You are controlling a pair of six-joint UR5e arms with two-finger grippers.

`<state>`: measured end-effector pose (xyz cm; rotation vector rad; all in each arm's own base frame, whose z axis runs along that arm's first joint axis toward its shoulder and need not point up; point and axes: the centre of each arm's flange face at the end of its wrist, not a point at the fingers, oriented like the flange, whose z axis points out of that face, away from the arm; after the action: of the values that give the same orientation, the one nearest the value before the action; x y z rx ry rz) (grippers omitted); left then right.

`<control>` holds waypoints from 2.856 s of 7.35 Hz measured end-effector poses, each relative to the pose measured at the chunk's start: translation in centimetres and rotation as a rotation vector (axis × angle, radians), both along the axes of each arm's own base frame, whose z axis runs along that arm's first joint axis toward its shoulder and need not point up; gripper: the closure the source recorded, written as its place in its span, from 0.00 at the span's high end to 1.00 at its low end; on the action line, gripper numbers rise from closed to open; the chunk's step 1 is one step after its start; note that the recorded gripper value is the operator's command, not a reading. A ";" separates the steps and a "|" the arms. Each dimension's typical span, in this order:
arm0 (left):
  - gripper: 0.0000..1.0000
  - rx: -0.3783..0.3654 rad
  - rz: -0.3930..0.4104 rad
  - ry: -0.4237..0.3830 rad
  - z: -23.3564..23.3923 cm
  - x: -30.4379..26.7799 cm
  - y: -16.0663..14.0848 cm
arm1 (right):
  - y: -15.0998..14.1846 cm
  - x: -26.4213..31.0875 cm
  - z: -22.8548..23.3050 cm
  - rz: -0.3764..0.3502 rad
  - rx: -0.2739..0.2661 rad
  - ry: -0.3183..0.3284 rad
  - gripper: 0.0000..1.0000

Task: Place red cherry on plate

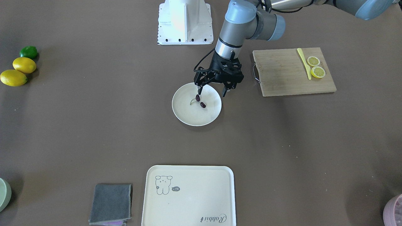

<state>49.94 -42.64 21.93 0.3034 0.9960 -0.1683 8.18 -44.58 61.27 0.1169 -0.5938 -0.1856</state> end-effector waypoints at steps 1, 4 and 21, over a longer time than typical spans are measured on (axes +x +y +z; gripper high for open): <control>0.98 -0.008 0.047 -0.070 0.0 -4.0 -2.3 | 0.9 0.3 2.2 0.000 -0.043 0.007 1.00; 0.98 0.050 0.215 -0.275 5.4 -23.6 -9.1 | 1.8 0.3 4.4 0.005 -0.096 -0.001 1.00; 0.98 -0.086 0.259 -0.299 39.5 -62.2 0.2 | 1.4 0.3 5.1 0.010 -0.105 0.004 1.00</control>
<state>-12.23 -42.47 61.40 0.1143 0.7210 0.0689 8.45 -43.22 66.35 0.0176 -0.5978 -0.1448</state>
